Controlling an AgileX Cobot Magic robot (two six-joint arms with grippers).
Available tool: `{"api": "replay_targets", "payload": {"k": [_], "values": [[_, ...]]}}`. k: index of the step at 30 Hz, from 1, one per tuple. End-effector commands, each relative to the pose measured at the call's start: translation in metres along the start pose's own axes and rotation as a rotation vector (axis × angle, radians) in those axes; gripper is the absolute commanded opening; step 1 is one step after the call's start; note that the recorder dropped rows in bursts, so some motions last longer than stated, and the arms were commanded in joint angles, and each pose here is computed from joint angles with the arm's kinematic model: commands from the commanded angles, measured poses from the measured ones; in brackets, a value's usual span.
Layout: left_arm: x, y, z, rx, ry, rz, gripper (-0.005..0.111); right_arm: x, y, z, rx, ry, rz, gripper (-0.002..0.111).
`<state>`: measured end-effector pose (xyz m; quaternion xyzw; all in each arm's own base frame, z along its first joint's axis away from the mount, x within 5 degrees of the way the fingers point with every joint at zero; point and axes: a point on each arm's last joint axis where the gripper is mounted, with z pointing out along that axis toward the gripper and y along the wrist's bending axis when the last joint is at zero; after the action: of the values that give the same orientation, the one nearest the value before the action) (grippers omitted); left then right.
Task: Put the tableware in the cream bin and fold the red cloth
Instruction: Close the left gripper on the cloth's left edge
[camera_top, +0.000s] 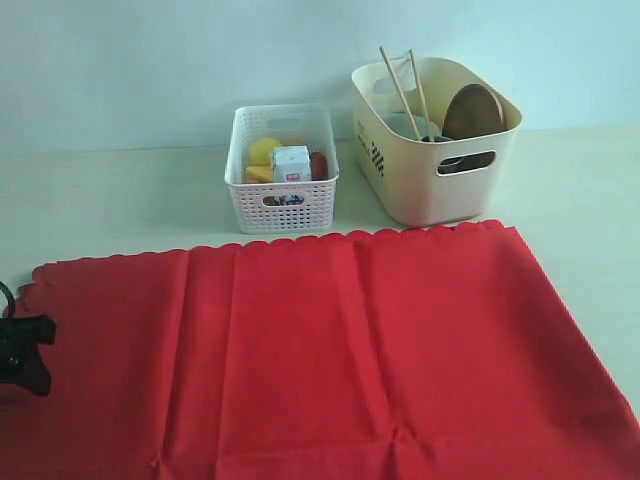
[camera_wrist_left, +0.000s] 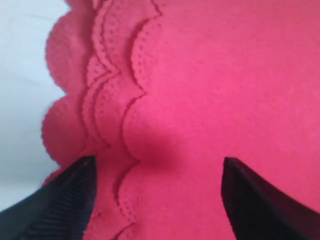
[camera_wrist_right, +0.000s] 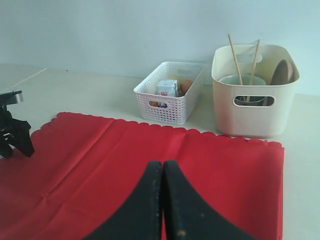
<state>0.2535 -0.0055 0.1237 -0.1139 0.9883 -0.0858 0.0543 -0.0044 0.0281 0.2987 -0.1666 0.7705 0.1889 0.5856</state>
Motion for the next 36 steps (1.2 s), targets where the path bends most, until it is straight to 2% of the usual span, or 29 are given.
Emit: {"api": "replay_targets", "payload": {"k": [1,7,11,13,17,25,27,30,31,34,36], "values": [[-0.009,-0.001,0.006,0.008,-0.005,0.001,0.072,0.001,0.000,-0.001,-0.003,-0.012,-0.004,0.000],[-0.018,-0.001,0.004,-0.001,-0.036,0.021,0.073,0.001,0.000,-0.001,-0.002,-0.014,-0.004,0.000],[-0.026,0.002,-0.001,-0.064,-0.048,0.012,0.073,0.001,0.000,-0.001,0.001,-0.020,-0.006,0.000],[-0.026,0.005,-0.004,-0.099,-0.027,0.005,0.073,0.001,0.000,-0.001,0.001,-0.020,-0.004,0.000],[-0.025,0.005,-0.003,-0.104,-0.011,0.004,0.073,0.001,0.000,-0.001,0.001,-0.018,-0.003,0.000],[-0.021,0.009,0.023,-0.112,0.099,-0.008,0.071,0.001,0.000,-0.001,0.000,-0.014,-0.003,0.000],[-0.021,0.008,0.024,-0.100,0.099,-0.001,0.063,0.001,0.000,-0.001,0.000,-0.014,-0.003,0.000],[-0.023,0.006,0.023,-0.084,0.082,0.003,0.036,0.001,0.000,-0.001,0.000,-0.014,-0.003,0.000],[-0.023,0.006,0.023,-0.082,0.075,0.010,0.024,0.001,0.000,-0.001,0.000,-0.014,-0.003,0.000],[-0.024,0.005,0.020,-0.078,0.063,0.011,0.000,0.001,0.000,-0.001,0.000,-0.014,-0.003,0.000],[-0.024,0.005,0.017,-0.074,0.054,0.017,0.001,0.001,0.000,-0.001,0.000,-0.014,-0.003,0.000]]}}
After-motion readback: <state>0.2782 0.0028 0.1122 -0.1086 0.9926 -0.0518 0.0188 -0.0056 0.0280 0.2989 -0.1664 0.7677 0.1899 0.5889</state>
